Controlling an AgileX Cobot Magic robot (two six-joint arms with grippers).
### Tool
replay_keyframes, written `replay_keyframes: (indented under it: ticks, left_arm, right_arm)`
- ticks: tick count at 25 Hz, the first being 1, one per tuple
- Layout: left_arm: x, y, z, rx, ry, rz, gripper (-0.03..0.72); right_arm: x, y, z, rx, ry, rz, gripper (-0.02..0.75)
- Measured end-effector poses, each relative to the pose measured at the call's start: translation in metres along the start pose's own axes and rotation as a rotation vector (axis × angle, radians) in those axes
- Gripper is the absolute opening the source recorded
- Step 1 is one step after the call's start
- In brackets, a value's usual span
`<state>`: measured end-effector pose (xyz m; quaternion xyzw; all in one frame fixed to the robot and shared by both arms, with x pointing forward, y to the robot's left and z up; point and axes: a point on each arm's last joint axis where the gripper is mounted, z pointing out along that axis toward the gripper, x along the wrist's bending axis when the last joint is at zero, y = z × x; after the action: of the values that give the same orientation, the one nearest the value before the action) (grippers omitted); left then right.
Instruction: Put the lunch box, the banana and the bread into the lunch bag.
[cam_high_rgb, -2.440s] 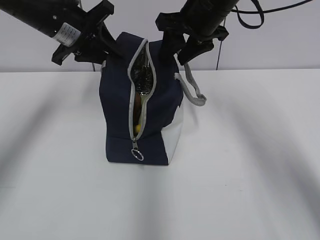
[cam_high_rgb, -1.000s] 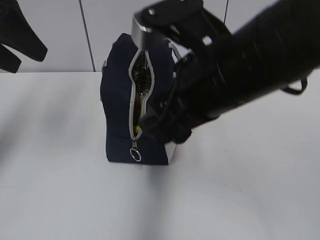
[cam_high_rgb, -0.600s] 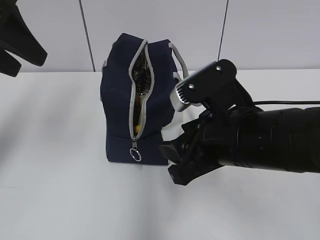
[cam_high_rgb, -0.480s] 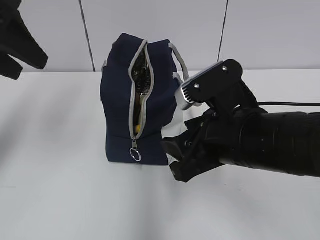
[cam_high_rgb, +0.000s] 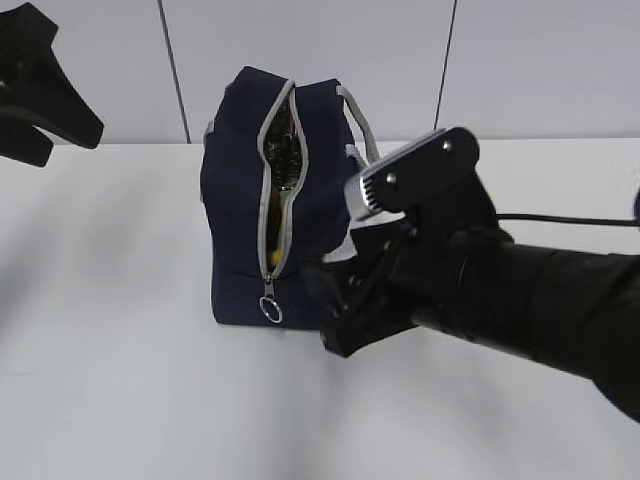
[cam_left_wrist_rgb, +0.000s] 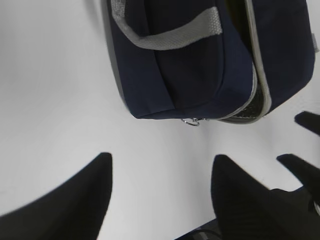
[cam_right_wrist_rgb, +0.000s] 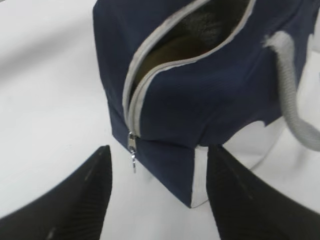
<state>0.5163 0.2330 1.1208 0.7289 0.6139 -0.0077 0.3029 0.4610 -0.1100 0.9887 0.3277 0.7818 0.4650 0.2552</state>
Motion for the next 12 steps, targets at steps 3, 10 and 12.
replay_keyframes:
  ticks: [3,10,12]
  left_arm:
    - [0.000,0.000,0.000,-0.005,0.001,0.001,0.435]
    - [0.000,0.001,0.000,-0.013,0.002,0.003,0.435]
    - [0.000,0.001,0.000,-0.016,0.003,0.004,0.435]
  right_arm:
    - [0.007,-0.014,0.012,0.015,0.058,0.014,0.442]
    - [0.019,-0.032,0.034,-0.007,0.165,-0.030,0.442]
    - [0.021,-0.037,0.040,-0.022,0.181,-0.032,0.442]
